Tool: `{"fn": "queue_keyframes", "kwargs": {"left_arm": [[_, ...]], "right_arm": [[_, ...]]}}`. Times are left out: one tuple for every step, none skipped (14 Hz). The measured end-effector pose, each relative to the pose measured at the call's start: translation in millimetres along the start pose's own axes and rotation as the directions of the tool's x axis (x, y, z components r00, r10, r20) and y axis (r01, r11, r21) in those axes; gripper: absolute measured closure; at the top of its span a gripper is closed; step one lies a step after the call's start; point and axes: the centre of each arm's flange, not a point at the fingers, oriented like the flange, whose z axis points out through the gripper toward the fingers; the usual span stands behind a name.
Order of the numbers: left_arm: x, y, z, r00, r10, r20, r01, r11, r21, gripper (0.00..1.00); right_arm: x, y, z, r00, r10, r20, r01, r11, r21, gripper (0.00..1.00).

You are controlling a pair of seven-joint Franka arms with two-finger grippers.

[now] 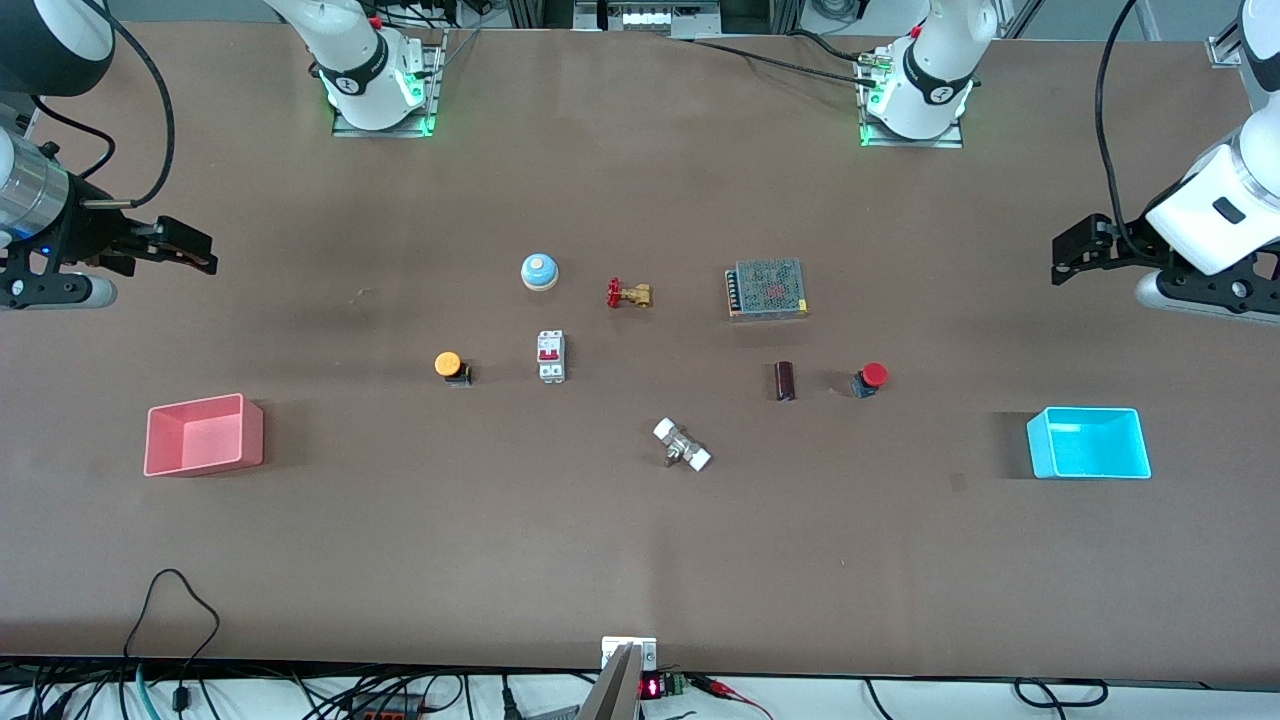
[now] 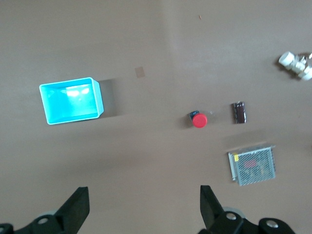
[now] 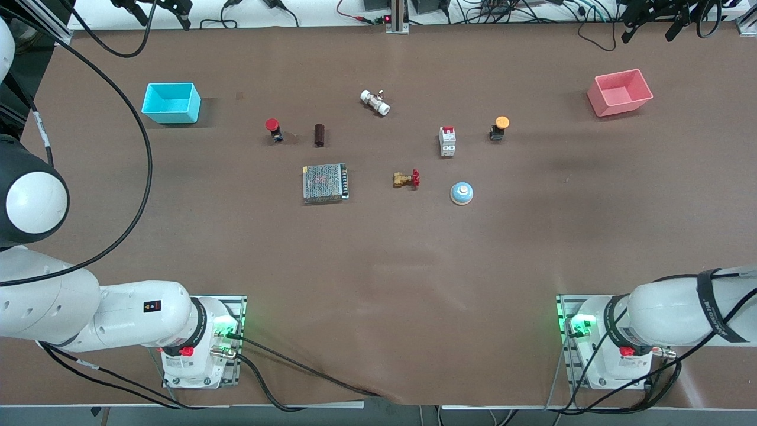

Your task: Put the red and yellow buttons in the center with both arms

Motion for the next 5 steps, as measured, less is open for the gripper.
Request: {"fn": "queue_keyframes", "kwargs": {"left_arm": [[-0.6, 0.7, 1.0, 1.0, -0.013, -0.015, 0.013, 1.0, 0.002, 0.0], [-2.7, 1.6, 2.2, 1.0, -0.017, -0.023, 0.017, 1.0, 0.004, 0.0], [-5.5, 2.0, 2.1, 0.999, -0.018, -0.027, 0.018, 1.0, 0.007, 0.0], [-7.4, 0.5, 1.8, 0.999, -0.021, -0.028, 0.021, 1.0, 0.008, 0.0], [-8.3, -3.4, 1.1, 0.999, -0.028, -0.03, 0.028, 1.0, 0.009, 0.0]], "right_arm": [[0.5, 1.2, 0.8, 1.0, 0.003, 0.001, -0.003, 1.0, -0.001, 0.0], [1.0, 1.9, 1.9, 1.0, 0.004, 0.003, -0.004, 1.0, -0.002, 0.0], [1.4, 2.0, 2.7, 1.0, 0.005, 0.005, -0.005, 1.0, -0.002, 0.0], [1.6, 1.6, 3.1, 1.0, 0.004, 0.005, -0.004, 1.0, -0.003, 0.0], [1.7, 0.8, 3.1, 1.0, 0.003, 0.005, -0.003, 1.0, -0.003, 0.0]]}}
